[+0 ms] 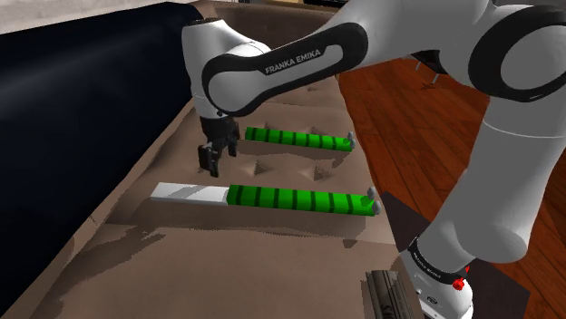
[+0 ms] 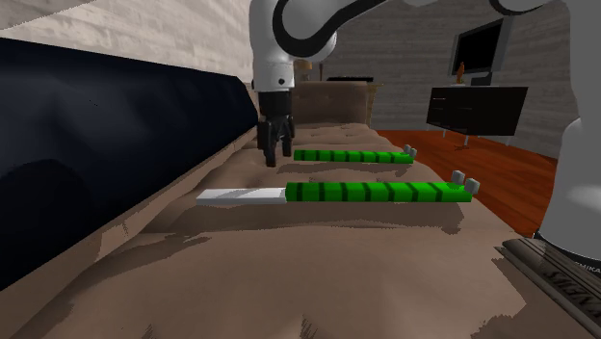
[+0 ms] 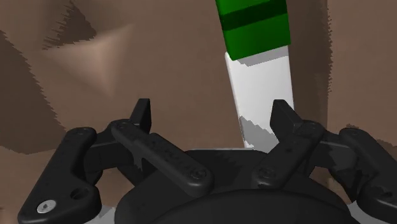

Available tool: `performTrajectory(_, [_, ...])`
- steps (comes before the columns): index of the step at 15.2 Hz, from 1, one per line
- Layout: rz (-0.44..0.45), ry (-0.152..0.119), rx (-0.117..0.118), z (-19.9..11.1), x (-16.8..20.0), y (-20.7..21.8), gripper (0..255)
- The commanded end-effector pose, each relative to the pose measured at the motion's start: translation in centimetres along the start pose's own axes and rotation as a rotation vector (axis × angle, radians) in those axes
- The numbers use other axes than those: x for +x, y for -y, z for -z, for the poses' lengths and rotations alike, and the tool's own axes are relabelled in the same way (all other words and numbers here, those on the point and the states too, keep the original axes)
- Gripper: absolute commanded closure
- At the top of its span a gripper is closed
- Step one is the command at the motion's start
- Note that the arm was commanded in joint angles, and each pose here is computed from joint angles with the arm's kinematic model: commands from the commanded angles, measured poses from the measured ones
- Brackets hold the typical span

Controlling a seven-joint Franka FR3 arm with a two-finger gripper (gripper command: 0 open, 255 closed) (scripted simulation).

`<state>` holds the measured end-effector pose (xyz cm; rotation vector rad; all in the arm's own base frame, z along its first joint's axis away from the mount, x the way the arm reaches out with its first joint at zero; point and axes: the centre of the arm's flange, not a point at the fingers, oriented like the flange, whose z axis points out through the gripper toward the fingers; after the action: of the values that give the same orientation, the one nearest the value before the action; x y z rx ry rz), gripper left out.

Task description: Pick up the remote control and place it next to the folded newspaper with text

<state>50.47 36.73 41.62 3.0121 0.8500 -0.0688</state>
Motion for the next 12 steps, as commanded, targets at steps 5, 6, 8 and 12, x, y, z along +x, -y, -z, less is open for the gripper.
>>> performTrajectory(5, [0.077,0.003,0.006,-2.3,5.4,5.3,0])
performTrajectory(6, [0.090,0.003,0.008,-2.7,6.3,6.3,0])
performTrajectory(8, [0.103,0.003,0.009,-3.1,7.1,7.2,0])
performTrajectory(12, [0.103,0.003,0.009,-5.2,7.1,7.2,0])
